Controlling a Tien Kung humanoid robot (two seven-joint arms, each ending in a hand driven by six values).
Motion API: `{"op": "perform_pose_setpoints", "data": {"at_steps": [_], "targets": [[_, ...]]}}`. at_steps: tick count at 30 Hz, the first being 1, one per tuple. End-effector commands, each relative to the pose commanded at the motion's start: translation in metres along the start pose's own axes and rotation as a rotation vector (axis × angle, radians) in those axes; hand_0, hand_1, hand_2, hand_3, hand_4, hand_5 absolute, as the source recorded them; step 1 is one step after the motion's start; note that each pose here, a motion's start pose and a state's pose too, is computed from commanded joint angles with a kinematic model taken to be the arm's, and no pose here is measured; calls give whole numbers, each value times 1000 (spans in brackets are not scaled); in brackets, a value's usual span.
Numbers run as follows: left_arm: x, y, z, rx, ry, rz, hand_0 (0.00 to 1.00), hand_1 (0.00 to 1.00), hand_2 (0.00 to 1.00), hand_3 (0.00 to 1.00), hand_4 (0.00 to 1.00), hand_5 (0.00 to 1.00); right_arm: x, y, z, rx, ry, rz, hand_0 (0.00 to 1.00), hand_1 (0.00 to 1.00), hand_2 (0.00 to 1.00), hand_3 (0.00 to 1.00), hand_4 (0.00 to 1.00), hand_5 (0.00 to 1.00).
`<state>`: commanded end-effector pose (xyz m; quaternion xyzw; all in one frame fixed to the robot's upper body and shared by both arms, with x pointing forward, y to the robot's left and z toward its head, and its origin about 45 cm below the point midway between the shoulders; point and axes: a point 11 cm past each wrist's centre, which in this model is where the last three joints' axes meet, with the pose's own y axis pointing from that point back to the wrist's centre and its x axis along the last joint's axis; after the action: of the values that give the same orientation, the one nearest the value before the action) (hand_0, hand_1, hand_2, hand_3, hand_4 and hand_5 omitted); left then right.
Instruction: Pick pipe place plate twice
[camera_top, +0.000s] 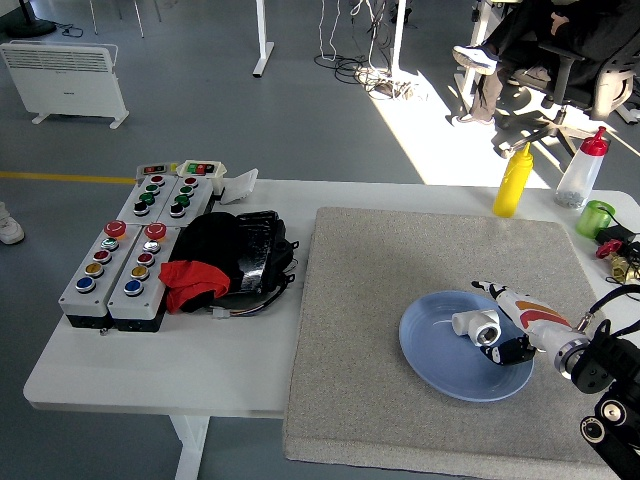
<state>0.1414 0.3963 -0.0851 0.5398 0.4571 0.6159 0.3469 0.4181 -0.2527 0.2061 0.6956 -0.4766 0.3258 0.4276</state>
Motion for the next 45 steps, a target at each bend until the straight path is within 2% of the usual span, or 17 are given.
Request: {"op": "perform_pose_setpoints", "data": {"at_steps": [5, 6, 10, 13, 17, 21, 33, 45], "targets": [[0, 0, 0, -1, 1, -1, 675, 667, 691, 629, 338, 998, 26, 4, 12, -23, -28, 67, 998, 928, 998, 998, 807, 222], [0, 0, 0, -1, 1, -1, 675, 666, 691, 631, 338, 998, 30, 5, 18, -40, -25, 71, 998, 925, 998, 967, 803, 231], [0, 0, 0, -1, 0, -1, 675, 666, 691, 631, 338, 998, 46, 8, 41, -120, -19, 74, 998, 925, 998, 967, 803, 231], [0, 0, 1, -1, -1, -1, 676, 666, 691, 630, 338, 998, 51, 11, 56, -168, -19, 63, 998, 925, 995, 957, 793, 225], [0, 0, 1, -2, -2, 0, 676, 666, 691, 630, 338, 998, 50, 14, 72, -227, -27, 16, 998, 925, 995, 957, 793, 225], [0, 0, 1, -2, -1, 0, 675, 666, 691, 631, 338, 998, 45, 15, 80, -247, -32, -15, 998, 925, 995, 958, 787, 221], [0, 0, 1, -2, -4, 1, 675, 667, 691, 631, 338, 998, 25, 3, 79, -216, -22, -57, 998, 910, 980, 938, 770, 208], [1, 0, 0, 2, -7, 2, 675, 667, 692, 631, 337, 998, 21, -9, 77, -204, 25, -91, 976, 877, 947, 881, 754, 183]]}}
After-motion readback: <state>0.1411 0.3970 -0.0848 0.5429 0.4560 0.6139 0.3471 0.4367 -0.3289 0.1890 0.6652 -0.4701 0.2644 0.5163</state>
